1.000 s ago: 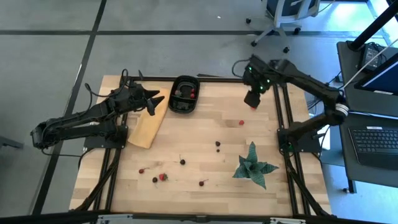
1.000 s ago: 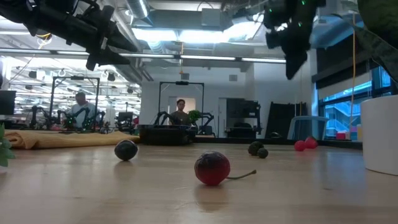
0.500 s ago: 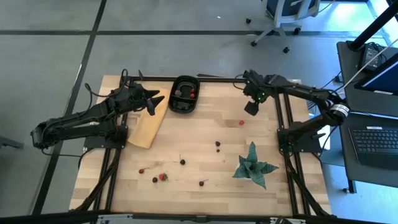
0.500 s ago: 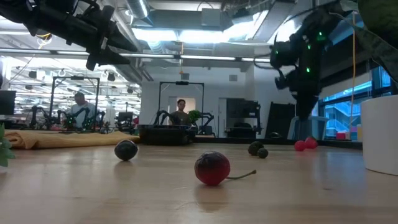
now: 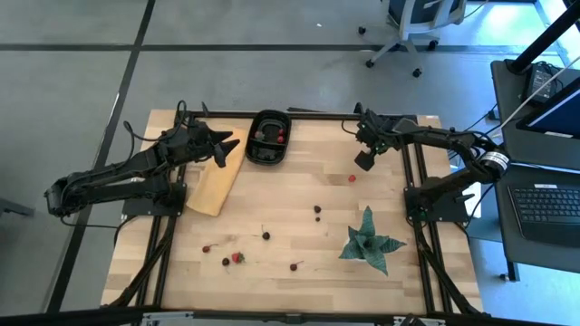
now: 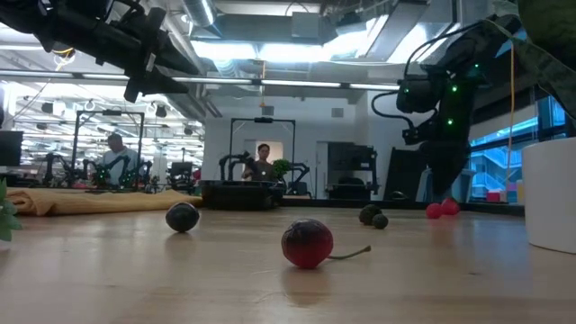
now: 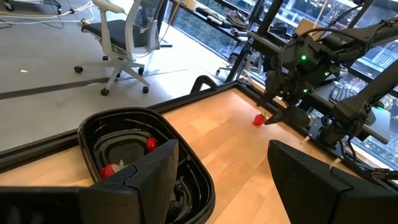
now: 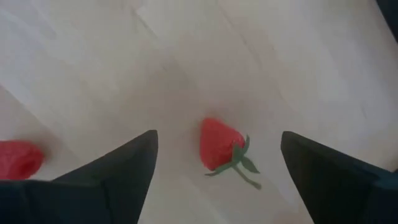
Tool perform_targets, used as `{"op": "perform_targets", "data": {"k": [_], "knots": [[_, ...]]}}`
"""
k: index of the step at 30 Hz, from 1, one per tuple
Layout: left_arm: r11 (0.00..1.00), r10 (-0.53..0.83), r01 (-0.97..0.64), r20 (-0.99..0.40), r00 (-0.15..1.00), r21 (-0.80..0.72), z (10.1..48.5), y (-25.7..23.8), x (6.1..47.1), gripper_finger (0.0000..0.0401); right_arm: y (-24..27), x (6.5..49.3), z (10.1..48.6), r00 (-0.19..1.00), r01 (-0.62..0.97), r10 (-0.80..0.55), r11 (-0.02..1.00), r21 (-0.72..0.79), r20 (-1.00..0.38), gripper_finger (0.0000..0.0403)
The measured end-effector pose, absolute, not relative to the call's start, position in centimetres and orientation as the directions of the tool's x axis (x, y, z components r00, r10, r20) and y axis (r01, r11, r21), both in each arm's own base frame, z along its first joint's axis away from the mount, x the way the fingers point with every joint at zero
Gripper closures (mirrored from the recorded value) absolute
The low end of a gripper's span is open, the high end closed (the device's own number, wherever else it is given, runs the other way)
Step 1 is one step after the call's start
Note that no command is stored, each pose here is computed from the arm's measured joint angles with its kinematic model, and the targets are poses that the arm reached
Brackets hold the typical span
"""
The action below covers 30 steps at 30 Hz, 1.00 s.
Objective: Pick and placing Produce into tupperware
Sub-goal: Put the top red strawberry into the black bin
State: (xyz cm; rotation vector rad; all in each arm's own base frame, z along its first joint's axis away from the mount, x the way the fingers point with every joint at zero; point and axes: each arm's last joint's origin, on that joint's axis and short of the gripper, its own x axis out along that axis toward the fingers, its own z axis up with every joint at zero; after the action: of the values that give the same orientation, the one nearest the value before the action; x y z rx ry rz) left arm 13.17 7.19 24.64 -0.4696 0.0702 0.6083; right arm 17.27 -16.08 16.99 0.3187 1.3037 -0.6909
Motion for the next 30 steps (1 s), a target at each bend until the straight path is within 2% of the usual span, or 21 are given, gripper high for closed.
{"op": "perform_targets", "data": {"k": [6, 18, 23, 30], "knots": [[0.719, 0.534, -0.565, -0.199, 0.822, -0.405, 24.6, 7.2, 13.2, 0.0161, -16.4, 17.4, 16.7, 0.093, 0.636, -0.305, 0.750, -0.180, -0.948, 0.0062], [0.708, 0.534, -0.563, -0.200, 0.822, -0.426, 24.6, 7.2, 13.2, 0.0161, -16.9, 18.0, 13.4, -0.015, 0.634, -0.206, 0.755, -0.168, -0.978, 0.0065], [0.708, 0.534, -0.563, -0.200, 0.822, -0.427, 24.6, 7.2, 13.2, 0.0161, -17.0, 18.1, 12.8, -0.035, 0.629, -0.178, 0.760, -0.160, -0.983, 0.0090], [0.708, 0.534, -0.563, -0.200, 0.822, -0.427, 24.6, 7.2, 13.2, 0.0161, -16.8, 18.0, 13.0, -0.025, 0.634, -0.177, 0.758, -0.152, -0.984, 0.0151]]}}
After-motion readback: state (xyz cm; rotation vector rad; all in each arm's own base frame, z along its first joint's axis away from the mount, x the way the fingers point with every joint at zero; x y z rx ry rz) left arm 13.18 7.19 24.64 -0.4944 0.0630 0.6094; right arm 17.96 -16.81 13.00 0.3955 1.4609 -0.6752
